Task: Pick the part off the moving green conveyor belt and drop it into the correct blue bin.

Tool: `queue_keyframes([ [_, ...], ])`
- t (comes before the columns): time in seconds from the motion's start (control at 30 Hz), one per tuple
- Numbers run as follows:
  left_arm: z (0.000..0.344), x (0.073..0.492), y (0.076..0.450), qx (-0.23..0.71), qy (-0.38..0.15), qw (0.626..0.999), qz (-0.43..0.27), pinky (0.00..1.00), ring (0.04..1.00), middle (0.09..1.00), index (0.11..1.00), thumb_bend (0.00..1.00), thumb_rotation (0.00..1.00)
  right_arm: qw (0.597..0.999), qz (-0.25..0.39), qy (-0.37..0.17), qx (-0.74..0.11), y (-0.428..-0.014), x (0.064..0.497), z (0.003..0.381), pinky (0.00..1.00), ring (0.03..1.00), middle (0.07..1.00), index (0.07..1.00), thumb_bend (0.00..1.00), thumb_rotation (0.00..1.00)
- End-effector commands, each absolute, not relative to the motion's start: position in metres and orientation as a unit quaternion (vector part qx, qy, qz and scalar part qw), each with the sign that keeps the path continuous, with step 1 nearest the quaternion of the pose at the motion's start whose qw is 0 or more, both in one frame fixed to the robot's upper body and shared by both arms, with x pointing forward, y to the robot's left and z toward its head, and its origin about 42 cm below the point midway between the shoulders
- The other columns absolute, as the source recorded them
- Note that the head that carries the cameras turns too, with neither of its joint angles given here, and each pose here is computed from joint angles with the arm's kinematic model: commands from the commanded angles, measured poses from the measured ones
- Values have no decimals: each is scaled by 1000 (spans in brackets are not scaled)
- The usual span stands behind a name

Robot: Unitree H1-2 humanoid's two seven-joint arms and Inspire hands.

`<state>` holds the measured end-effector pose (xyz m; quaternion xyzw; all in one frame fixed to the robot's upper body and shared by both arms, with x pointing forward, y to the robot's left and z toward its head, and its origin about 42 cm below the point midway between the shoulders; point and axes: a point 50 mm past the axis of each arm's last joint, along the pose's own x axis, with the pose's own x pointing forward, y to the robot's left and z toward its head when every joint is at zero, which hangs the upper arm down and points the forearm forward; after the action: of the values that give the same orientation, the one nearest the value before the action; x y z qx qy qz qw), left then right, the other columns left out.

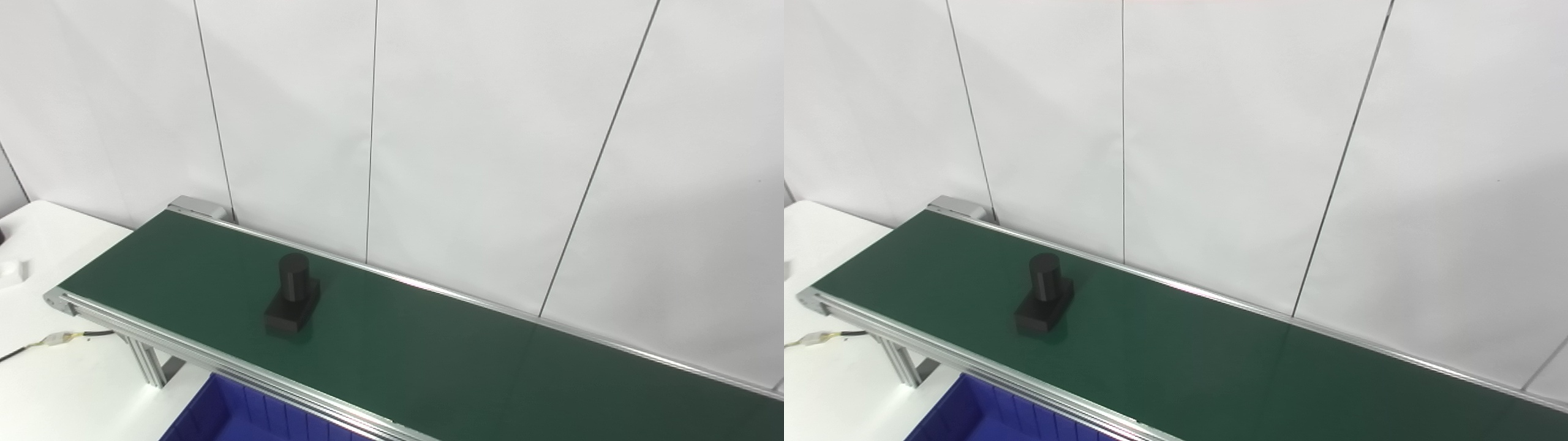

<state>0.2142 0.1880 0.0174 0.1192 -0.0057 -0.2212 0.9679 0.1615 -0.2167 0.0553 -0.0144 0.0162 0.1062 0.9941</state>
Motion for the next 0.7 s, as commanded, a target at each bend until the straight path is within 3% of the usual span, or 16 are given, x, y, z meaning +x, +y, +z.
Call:
queue_keyframes([
  [0.0, 27, 222, 182, 118, -42, 967, -221, 577, 653, 752, 774, 954, 185, 993, 106, -43, -2, -218, 166, 68, 693, 823, 867, 1000, 782, 105],
  [0.27, 25, 224, 177, 116, -44, 967, -223, 578, 648, 747, 770, 955, 165, 989, 90, -120, 15, -222, 165, 108, 644, 773, 823, 942, 799, 100],
  [0.67, 16, 229, 167, 110, -34, 967, -226, 592, 653, 738, 761, 956, 139, 979, 91, -181, -21, -229, 186, 152, 505, 685, 771, 853, 941, 118],
])
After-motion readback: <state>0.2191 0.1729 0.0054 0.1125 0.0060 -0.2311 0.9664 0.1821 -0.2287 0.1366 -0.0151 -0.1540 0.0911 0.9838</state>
